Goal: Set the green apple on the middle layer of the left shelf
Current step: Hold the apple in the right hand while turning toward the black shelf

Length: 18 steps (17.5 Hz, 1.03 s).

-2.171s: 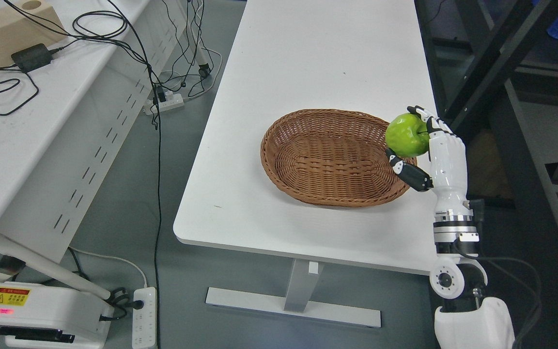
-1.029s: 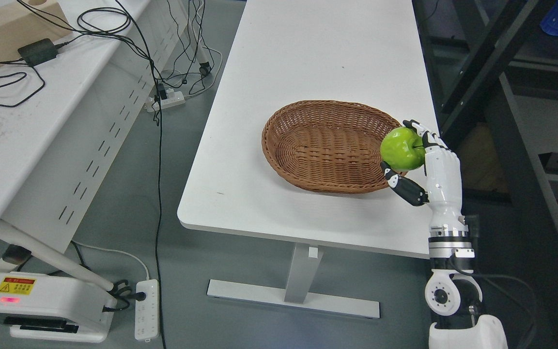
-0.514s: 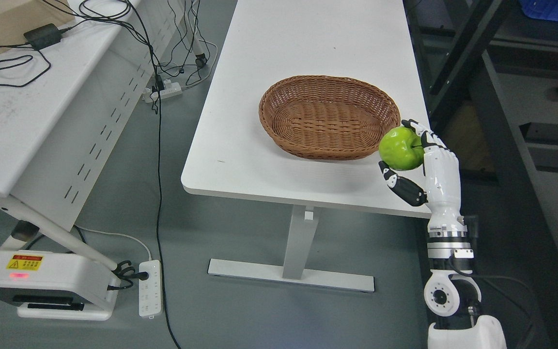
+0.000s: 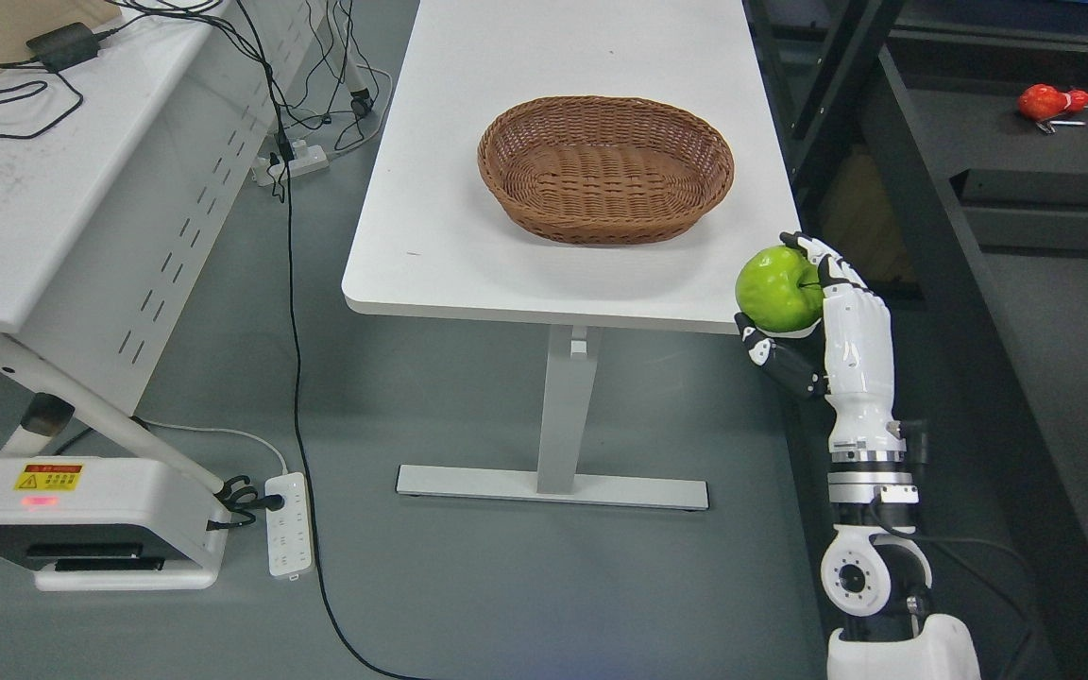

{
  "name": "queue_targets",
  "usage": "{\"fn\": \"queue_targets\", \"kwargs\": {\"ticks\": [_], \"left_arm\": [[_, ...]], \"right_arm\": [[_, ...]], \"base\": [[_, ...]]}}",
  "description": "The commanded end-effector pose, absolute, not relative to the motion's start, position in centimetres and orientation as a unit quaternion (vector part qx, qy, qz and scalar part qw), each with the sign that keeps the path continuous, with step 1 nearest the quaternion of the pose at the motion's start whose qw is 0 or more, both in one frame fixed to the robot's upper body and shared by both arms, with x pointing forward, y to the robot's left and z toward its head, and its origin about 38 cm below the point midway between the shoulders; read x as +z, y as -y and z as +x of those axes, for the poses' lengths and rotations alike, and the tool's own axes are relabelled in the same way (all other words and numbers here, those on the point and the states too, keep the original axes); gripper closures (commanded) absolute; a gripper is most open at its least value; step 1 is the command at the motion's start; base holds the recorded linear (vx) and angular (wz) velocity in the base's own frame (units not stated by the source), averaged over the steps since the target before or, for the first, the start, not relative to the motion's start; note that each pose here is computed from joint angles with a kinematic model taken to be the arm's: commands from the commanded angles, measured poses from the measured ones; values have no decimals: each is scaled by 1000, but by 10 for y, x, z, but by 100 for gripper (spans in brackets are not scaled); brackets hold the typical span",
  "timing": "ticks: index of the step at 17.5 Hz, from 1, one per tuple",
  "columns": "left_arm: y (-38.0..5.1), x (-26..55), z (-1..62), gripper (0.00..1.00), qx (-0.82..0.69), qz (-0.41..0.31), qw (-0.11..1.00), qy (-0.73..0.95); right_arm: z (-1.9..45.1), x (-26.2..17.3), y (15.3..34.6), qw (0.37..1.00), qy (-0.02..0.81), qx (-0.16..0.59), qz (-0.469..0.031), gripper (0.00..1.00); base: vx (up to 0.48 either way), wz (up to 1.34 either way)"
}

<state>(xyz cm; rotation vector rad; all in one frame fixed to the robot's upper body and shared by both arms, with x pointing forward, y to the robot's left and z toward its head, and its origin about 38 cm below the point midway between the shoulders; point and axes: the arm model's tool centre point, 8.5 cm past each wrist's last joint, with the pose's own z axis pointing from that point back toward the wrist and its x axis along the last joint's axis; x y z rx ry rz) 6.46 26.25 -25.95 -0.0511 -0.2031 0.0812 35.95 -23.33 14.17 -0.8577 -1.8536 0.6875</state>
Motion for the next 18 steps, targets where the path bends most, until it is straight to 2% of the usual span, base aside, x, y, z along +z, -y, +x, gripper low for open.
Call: {"fn": "queue_targets", "kwargs": {"ticks": [1, 18], "left_arm": [[-274, -259, 65, 0, 40, -17, 994, 102], [-274, -259, 65, 0, 40, -17, 994, 102]], "right_arm": [[363, 147, 232, 467, 762, 279, -352, 100], [362, 146, 231, 470, 763, 274, -348, 100]], "base": [[-190, -46], [-183, 46]]}}
